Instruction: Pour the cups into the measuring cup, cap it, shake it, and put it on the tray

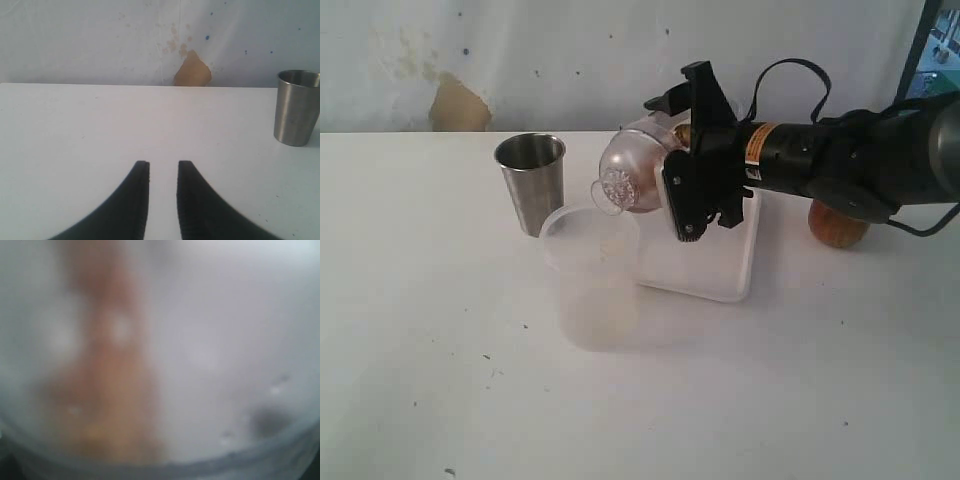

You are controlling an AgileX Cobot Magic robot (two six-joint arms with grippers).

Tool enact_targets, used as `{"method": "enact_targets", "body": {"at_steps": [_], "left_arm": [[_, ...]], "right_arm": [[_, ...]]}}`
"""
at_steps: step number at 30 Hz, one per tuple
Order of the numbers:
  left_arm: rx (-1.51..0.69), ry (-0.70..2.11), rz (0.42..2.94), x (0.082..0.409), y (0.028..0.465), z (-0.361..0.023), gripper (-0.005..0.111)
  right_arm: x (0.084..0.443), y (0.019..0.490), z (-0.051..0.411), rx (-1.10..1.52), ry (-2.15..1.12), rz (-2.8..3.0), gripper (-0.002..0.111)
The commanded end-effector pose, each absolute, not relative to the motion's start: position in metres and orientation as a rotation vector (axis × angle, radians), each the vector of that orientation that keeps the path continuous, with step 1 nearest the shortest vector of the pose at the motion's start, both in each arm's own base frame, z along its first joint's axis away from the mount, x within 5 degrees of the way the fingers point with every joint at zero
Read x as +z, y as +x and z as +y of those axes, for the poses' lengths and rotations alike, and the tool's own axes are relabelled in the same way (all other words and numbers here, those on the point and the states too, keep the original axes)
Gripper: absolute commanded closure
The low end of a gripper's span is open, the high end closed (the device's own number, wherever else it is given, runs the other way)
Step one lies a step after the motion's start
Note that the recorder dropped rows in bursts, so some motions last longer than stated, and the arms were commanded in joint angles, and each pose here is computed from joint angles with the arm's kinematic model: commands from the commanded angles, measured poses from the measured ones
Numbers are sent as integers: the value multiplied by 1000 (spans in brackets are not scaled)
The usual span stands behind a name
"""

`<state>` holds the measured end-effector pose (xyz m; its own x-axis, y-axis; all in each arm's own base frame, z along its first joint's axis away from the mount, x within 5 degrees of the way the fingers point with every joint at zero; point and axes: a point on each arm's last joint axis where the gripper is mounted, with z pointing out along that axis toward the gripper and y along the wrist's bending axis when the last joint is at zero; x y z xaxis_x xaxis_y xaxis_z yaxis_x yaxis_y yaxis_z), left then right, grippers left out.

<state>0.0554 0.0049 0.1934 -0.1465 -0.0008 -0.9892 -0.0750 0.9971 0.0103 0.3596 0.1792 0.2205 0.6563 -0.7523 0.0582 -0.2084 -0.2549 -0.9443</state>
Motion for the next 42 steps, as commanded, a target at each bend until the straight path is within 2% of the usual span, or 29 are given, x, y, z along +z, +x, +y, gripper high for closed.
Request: {"method": "enact_targets", "body": {"at_steps": [1, 15, 24, 42], "left_arm": [[54, -63, 1714, 192, 55, 5, 86], [54, -63, 1714, 192, 55, 5, 86], [54, -63, 1714, 192, 55, 5, 86], [54, -63, 1714, 192, 55, 5, 86]], "right_arm": [[234, 360, 182, -657, -1746, 697, 108], [236, 359, 183, -691, -1756, 645, 108], [246, 362, 184, -677, -1651, 668, 108], [248, 363, 185, -807, -1714, 516, 108]]}}
